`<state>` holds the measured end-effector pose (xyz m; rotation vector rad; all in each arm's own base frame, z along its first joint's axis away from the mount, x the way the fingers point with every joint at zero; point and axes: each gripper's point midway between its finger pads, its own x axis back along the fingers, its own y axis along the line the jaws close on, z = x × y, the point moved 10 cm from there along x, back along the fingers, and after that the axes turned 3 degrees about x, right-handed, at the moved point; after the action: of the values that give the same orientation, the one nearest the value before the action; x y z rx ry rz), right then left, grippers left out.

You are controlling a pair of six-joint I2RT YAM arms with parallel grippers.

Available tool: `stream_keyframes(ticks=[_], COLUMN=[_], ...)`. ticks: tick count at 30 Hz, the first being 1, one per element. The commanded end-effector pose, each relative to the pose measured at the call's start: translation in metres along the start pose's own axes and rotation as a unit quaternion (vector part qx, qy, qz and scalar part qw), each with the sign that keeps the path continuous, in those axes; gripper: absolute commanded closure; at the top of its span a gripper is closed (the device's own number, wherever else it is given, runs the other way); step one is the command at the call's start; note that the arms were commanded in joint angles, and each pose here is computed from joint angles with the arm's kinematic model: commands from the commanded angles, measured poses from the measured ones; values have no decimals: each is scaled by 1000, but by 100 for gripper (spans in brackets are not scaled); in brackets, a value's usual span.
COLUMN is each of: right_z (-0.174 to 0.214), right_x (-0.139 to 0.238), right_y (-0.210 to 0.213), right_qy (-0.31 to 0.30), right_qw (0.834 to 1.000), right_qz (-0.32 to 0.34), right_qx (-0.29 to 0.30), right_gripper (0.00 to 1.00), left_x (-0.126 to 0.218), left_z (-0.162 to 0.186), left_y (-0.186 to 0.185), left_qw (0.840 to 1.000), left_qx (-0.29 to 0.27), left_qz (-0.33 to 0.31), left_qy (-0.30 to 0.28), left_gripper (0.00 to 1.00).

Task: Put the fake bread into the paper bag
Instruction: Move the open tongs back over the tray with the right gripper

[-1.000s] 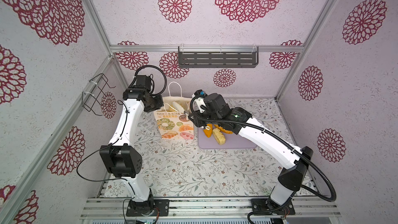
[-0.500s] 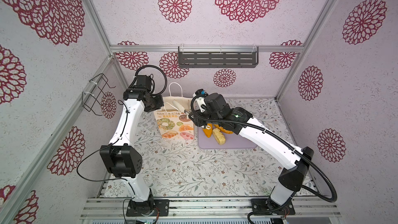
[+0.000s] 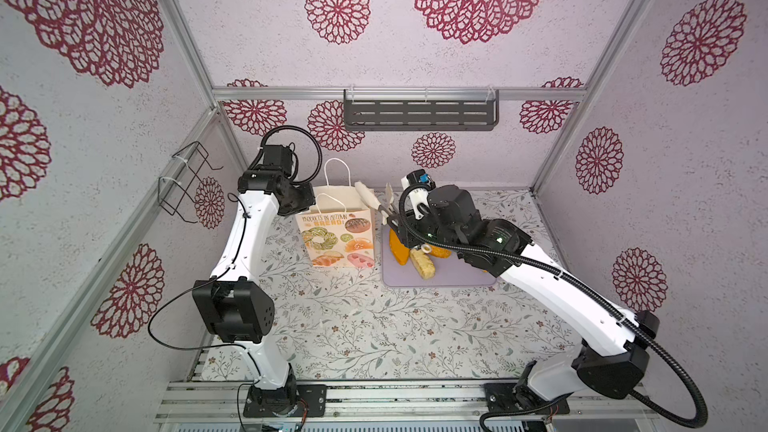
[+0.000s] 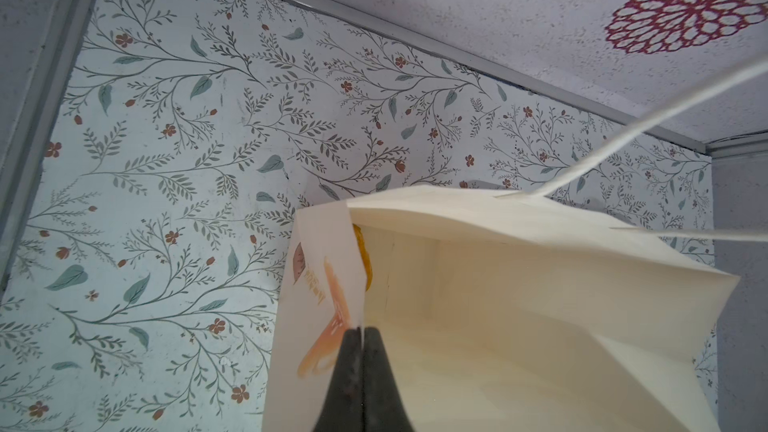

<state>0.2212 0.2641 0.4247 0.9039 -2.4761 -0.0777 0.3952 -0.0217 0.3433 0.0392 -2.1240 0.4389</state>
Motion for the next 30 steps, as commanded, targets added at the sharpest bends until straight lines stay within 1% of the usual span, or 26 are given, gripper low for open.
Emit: stream_keyframes(ticks=[1, 7, 14, 20, 30], right_z=[-9, 9, 26, 33, 50], right_x=[25, 35, 31, 30, 41], right_y=[-10, -30, -49, -58, -71], right_qy=[-53, -44, -22, -14, -3], right_qw=[998, 998, 998, 997, 995], right_qz=[22, 43, 54, 62, 90], right_qx=[-9, -20, -37, -44, -51], right_gripper=[56, 56, 56, 57, 57], left_x=[11, 11, 10, 9, 9], left_z=[1, 1, 1, 1, 2], left_y=[-4, -2, -3, -3, -4], left_qw=[1000, 1000, 1000, 1000, 1000], left_qx=[-1, -2, -2, -3, -5], left_qz=[13, 4, 2, -1, -1], left_qy=[-9, -11, -10, -11, -11], left_gripper=[100, 100, 100, 100, 100])
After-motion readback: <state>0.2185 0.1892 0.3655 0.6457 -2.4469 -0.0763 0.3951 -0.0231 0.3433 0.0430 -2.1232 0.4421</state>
